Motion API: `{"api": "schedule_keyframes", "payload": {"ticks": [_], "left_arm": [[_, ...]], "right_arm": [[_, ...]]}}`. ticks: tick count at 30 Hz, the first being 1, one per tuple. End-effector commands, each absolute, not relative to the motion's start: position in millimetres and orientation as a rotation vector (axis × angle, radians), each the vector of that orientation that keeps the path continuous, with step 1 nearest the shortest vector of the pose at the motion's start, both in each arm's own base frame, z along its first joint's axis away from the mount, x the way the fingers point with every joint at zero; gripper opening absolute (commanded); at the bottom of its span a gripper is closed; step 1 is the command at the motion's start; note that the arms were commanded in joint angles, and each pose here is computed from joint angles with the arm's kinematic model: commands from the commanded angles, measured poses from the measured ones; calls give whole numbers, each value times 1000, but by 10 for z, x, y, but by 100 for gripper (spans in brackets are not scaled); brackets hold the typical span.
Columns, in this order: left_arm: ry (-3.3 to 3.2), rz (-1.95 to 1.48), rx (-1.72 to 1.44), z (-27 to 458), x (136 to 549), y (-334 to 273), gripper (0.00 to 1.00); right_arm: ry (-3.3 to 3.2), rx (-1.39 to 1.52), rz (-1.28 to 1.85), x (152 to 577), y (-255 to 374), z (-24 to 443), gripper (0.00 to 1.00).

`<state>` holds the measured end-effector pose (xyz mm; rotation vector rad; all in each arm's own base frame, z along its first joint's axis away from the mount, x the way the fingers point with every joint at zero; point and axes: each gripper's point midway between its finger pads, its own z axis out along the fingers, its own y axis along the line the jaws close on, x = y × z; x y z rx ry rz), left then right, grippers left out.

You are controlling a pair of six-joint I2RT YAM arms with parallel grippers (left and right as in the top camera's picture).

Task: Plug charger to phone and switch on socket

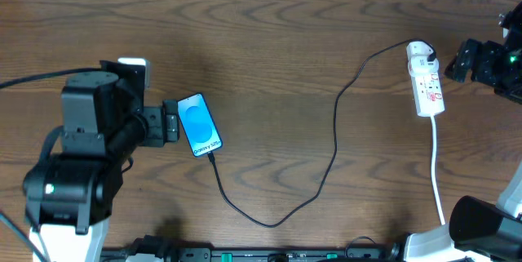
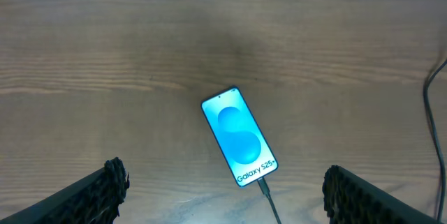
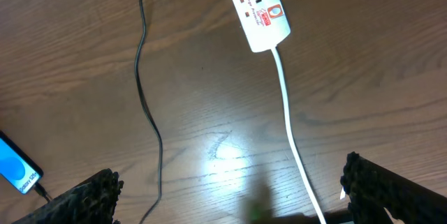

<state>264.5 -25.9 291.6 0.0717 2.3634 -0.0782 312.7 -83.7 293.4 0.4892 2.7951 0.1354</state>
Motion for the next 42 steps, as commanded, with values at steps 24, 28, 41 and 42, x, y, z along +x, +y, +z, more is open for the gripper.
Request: {"api": "schedule_keyframes", "payload": {"ticks": [24, 28, 41, 42], "left_arm": [[2275, -71, 81, 2645, 2229, -217, 91], [2173, -76, 78, 2636, 2350, -228, 91], [1860, -86, 69, 2405, 2440, -235, 91], [1842, -87, 69, 2401, 2440, -235, 91]], "right_arm": [[2794, 479, 125, 3110, -825, 2950, 99], [2794, 479, 125, 3109, -825, 2950, 99], [2794, 479, 125, 3109, -825, 2950, 99], [2794, 479, 125, 3109, -825, 2950, 99]]}}
